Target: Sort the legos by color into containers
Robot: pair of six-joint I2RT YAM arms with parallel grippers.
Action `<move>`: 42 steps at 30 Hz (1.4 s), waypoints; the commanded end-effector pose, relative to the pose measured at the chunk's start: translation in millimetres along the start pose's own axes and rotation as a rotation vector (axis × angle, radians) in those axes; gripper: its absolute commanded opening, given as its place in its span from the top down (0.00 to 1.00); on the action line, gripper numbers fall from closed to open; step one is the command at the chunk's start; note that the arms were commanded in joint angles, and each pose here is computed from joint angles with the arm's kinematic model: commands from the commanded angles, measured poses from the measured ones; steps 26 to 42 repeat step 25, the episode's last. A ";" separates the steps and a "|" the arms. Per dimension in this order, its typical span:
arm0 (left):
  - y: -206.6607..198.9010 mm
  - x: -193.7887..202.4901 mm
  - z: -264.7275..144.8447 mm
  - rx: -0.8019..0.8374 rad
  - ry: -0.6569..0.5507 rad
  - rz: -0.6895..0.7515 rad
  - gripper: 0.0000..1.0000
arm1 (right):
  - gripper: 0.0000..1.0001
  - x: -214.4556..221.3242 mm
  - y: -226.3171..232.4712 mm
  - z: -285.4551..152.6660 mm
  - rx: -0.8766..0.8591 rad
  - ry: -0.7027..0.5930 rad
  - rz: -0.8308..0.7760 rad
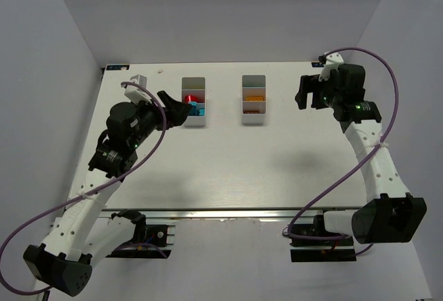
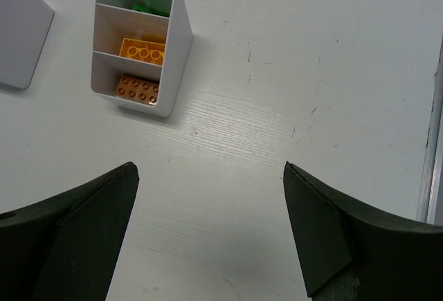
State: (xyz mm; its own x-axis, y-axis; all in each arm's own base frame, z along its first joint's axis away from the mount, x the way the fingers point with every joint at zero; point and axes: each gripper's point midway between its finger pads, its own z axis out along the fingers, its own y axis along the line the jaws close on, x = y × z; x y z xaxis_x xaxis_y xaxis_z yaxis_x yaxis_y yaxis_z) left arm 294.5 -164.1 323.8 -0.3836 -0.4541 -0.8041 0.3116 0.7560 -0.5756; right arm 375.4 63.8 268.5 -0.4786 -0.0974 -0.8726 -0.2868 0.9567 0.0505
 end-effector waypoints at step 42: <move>5.5 -6.3 -11.1 -0.038 -0.040 -0.007 0.02 | 0.12 3.6 6.1 -6.9 -0.032 -0.055 -0.030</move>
